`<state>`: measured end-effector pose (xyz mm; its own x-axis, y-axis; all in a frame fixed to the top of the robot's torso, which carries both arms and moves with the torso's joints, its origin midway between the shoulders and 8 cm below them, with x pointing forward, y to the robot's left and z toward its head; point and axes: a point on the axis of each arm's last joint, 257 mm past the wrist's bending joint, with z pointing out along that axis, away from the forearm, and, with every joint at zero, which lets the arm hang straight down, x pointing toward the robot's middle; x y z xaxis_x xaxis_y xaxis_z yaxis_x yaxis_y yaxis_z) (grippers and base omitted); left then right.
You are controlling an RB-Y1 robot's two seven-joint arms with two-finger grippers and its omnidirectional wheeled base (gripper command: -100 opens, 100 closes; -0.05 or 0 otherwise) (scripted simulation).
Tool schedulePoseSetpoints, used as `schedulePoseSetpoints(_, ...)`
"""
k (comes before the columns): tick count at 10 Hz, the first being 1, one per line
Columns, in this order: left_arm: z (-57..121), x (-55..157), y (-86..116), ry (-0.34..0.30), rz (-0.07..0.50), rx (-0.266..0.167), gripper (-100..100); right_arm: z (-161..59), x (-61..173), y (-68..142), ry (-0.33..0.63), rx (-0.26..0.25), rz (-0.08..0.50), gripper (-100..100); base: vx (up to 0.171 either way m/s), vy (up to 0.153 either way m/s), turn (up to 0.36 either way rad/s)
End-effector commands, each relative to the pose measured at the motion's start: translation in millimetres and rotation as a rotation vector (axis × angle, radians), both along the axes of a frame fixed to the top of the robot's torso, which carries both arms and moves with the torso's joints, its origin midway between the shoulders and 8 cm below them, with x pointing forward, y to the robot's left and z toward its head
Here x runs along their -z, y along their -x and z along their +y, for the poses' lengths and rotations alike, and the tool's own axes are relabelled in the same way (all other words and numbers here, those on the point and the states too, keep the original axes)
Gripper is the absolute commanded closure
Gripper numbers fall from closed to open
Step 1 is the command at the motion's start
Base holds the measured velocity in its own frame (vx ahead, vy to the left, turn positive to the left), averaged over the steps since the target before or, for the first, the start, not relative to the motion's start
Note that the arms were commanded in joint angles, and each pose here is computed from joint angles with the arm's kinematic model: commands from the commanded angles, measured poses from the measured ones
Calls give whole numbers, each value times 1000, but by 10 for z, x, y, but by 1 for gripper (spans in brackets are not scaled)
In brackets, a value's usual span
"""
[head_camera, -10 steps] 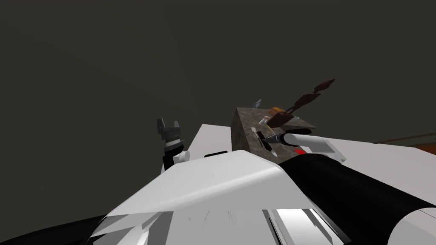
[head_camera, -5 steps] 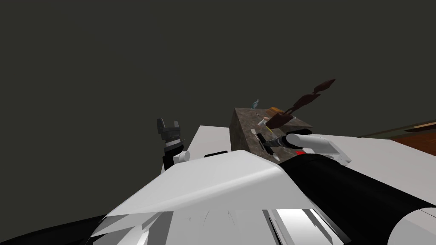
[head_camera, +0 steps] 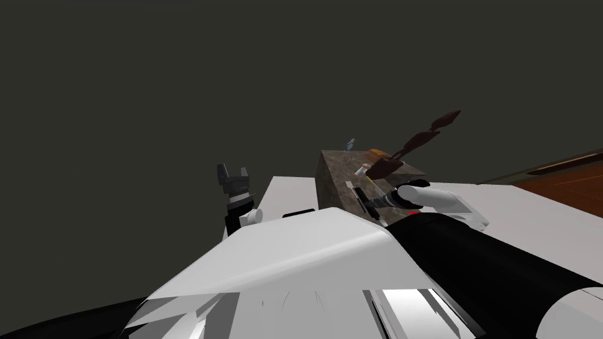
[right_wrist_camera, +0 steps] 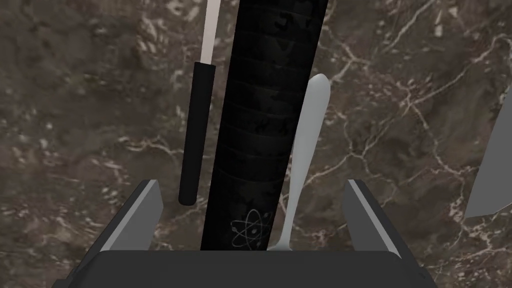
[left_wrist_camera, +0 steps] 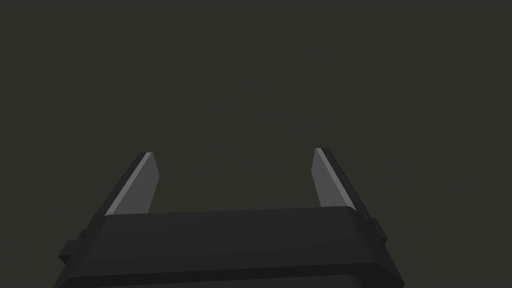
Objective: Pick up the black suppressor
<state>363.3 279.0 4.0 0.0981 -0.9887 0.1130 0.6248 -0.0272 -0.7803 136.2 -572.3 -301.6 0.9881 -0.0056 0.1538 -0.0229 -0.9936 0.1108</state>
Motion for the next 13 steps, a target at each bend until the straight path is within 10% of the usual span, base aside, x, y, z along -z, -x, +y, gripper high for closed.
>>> schedulePoseSetpoints(1, 0, 0, 0, 0, 0, 0, 0, 35, 30, 79, -26, 22, 28, -100, 122, -33, -24)
schedulePoseSetpoints(7, -1, -1, 0, 0, 0, 0, 0, 214, 121, 375, -125, 105, 126, -100, 102, -33, -58)
schedulePoseSetpoints(8, -1, -1, -1, 0, 0, 0, 0, 222, 121, 384, -128, 108, 130, 0, 7, -3, 3)
schedulePoseSetpoints(9, -1, -1, -1, 0, 0, 0, 0, 185, 164, 302, -129, 152, 125, -100, -112, -9, 293)
schedulePoseSetpoints(13, -2, -2, -1, 0, -1, 0, 0, 120, 244, 140, -131, 239, 116, -100, -188, -8, 247)
